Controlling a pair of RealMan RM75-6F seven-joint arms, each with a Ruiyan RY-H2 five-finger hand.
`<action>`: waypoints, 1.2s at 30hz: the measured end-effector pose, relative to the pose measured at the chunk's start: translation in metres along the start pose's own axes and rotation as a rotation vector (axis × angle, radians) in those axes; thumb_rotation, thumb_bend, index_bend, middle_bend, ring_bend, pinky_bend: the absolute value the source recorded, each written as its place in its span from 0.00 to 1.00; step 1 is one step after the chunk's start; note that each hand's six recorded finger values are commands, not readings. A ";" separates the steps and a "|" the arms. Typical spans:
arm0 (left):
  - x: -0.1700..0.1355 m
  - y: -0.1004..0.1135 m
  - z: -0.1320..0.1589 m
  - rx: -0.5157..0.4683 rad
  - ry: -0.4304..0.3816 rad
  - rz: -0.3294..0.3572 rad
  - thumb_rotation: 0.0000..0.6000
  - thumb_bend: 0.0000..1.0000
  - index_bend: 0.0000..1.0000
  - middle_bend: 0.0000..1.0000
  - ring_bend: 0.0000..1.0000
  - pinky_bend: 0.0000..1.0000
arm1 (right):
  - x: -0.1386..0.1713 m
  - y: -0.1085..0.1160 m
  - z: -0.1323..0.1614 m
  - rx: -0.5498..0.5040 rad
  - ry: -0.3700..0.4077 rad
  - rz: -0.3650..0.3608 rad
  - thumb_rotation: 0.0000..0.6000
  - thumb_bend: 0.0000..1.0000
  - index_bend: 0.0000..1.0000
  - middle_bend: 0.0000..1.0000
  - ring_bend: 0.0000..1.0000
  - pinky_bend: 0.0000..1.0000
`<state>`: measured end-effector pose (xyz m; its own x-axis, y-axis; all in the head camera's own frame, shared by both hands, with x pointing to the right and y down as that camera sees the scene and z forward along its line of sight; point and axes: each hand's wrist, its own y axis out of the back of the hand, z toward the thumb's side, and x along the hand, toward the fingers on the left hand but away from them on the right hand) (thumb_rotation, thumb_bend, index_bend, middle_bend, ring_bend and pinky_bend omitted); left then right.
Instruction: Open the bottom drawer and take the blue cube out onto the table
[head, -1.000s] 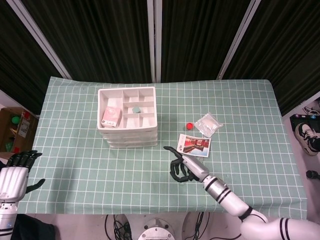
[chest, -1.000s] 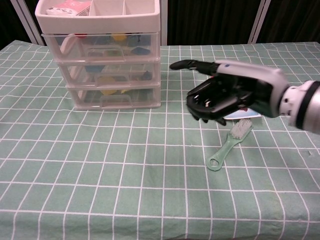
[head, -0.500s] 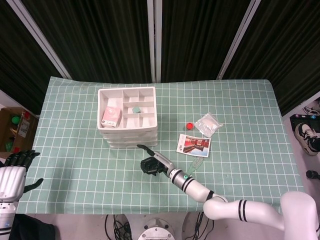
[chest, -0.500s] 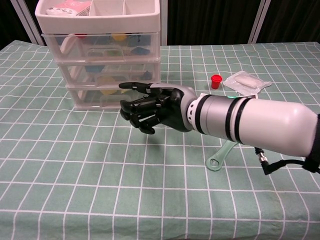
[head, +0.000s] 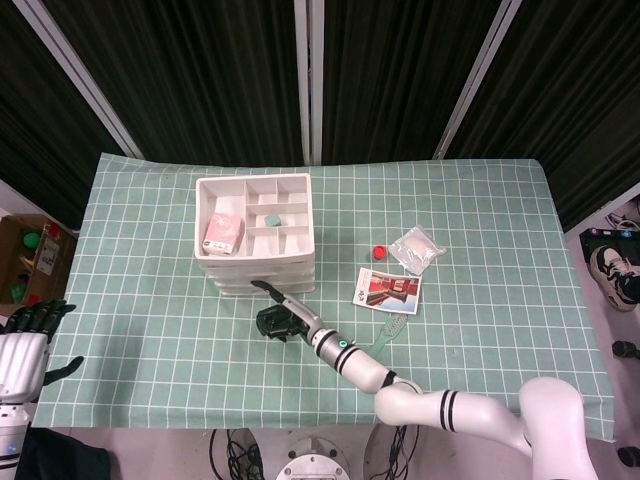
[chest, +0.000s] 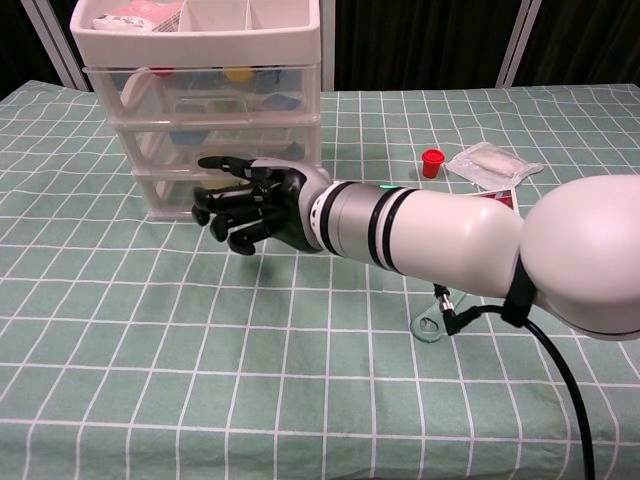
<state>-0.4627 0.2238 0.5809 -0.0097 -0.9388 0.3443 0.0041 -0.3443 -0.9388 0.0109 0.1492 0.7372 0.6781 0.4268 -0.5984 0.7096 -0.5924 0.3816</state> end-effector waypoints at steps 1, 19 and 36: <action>0.000 0.000 0.000 -0.001 0.001 -0.001 1.00 0.05 0.24 0.20 0.18 0.20 | -0.001 0.001 0.000 0.001 0.000 -0.004 1.00 0.53 0.00 0.66 0.69 0.84; 0.001 0.000 -0.002 0.003 0.006 -0.002 1.00 0.05 0.24 0.20 0.18 0.20 | -0.018 0.003 0.001 0.019 -0.008 -0.017 1.00 0.61 0.17 0.67 0.69 0.84; 0.000 0.001 0.000 0.004 0.000 -0.003 1.00 0.05 0.24 0.21 0.18 0.20 | -0.001 0.001 -0.008 0.045 -0.013 0.004 1.00 0.61 0.22 0.66 0.69 0.84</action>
<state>-0.4627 0.2235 0.5805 -0.0096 -0.9379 0.3468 0.0081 -0.3469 -0.9379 0.0124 0.1536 0.7441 0.6781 0.4154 -0.6064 0.6974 -0.6242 0.3523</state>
